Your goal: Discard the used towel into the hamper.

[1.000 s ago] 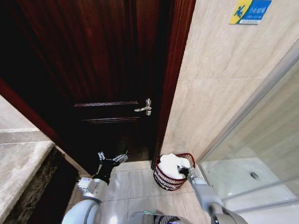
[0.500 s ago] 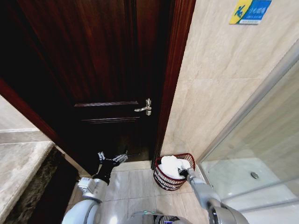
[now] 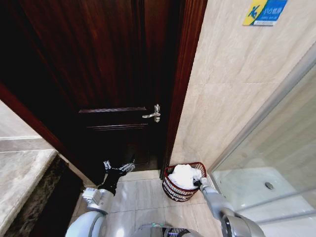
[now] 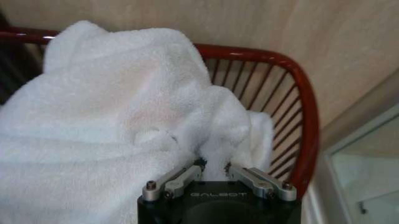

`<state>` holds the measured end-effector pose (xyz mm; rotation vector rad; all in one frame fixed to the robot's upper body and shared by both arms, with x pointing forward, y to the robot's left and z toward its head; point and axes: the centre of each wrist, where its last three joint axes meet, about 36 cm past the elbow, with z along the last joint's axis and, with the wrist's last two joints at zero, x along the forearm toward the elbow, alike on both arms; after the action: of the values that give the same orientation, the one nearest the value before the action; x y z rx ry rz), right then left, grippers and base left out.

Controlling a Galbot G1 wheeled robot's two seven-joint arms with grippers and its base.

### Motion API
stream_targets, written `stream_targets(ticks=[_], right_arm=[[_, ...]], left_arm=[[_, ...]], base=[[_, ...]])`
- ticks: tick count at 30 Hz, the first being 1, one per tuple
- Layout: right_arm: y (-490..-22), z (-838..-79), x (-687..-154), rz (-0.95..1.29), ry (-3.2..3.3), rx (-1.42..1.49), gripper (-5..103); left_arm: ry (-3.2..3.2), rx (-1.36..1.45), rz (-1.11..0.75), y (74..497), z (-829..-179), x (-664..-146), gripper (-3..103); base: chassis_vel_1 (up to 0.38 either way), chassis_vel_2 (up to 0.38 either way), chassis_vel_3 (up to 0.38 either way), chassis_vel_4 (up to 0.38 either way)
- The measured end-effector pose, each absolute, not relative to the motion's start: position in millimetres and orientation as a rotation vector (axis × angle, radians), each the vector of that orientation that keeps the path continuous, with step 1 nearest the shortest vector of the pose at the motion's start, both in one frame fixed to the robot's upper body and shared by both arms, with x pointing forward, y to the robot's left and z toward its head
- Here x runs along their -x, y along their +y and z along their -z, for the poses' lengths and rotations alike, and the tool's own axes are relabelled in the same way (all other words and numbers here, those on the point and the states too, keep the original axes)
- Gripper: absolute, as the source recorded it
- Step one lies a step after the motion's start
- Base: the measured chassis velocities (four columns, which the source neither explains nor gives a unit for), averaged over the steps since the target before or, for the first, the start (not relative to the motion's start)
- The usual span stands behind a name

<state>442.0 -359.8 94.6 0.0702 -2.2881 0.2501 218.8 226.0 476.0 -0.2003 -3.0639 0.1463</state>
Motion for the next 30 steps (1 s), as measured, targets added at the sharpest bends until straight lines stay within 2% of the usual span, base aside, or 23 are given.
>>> stream_targets(ticks=[8, 9, 10, 12, 13, 14, 16, 19, 20, 23, 25, 28, 29, 30], right_arm=[[-369.4, -104.7, -453.8, -0.259, -2.327, 0.055, 7], [-370.5, -105.7, -454.3, -0.255, -2.333, 0.061, 4], [-371.4, -105.9, -452.9, -0.248, -2.339, 0.061, 8], [-371.9, -106.0, -451.3, -0.232, -2.347, 0.053, 8], [-372.1, -106.5, -448.6, -0.207, -2.364, 0.034, 13], [-369.4, -105.6, -442.9, -0.174, -2.399, 0.002, 23], [-367.0, -104.0, -438.2, -0.162, -2.416, -0.018, 23], [-356.5, -100.6, -418.4, -0.122, -2.469, -0.060, 40], [-356.5, -100.6, -418.4, -0.122, -2.469, -0.060, 40], [-347.3, -113.5, -400.2, -0.055, -2.509, -0.074, 56], [-345.6, -117.5, -397.0, -0.049, -2.517, -0.081, 56], [-340.2, -130.8, -385.0, -0.048, -2.543, -0.104, 73], [-340.2, -130.8, -385.0, -0.048, -2.543, -0.104, 73], [-339.2, -133.6, -381.5, -0.046, -2.548, -0.105, 78]], left_arm=[[-3.064, 0.200, -0.146, 226.0, -476.0, -218.8, 100], [-3.064, 0.200, -0.146, 226.0, -476.0, -218.8, 100], [-3.064, 0.200, -0.146, 226.0, -476.1, -218.8, 100], [-3.064, 0.200, -0.146, 226.0, -476.0, -218.9, 100], [-3.064, 0.200, -0.146, 226.0, -476.0, -218.8, 100], [-3.064, 0.200, -0.146, 226.0, -476.0, -218.8, 100], [-3.064, 0.200, -0.146, 226.0, -476.0, -218.9, 100], [-3.064, 0.200, -0.146, 226.0, -476.0, -218.9, 100], [-3.064, 0.200, -0.146, 226.0, -476.0, -218.9, 100], [-3.064, 0.200, -0.146, 226.0, -476.1, -218.9, 100], [-3.064, 0.200, -0.146, 226.0, -476.0, -218.8, 100], [-3.064, 0.201, -0.146, 226.0, -476.0, -218.8, 100], [-3.064, 0.201, -0.146, 226.0, -476.0, -218.8, 100], [-3.064, 0.200, -0.146, 226.0, -476.0, -218.8, 100]], base=[[0.000, 0.000, 0.000, 0.000], [0.000, 0.000, 0.000, 0.000], [0.000, 0.000, 0.000, 0.000], [0.000, 0.000, 0.000, 0.000], [0.000, 0.000, 0.000, 0.000], [0.000, 0.000, 0.000, 0.000], [0.000, 0.000, 0.000, 0.000], [0.000, 0.000, 0.000, 0.000], [0.000, 0.000, 0.000, 0.000], [0.000, 0.000, 0.000, 0.000], [0.000, 0.000, 0.000, 0.000], [0.000, 0.000, 0.000, 0.000], [0.000, 0.000, 0.000, 0.000], [0.000, 0.000, 0.000, 0.000]])
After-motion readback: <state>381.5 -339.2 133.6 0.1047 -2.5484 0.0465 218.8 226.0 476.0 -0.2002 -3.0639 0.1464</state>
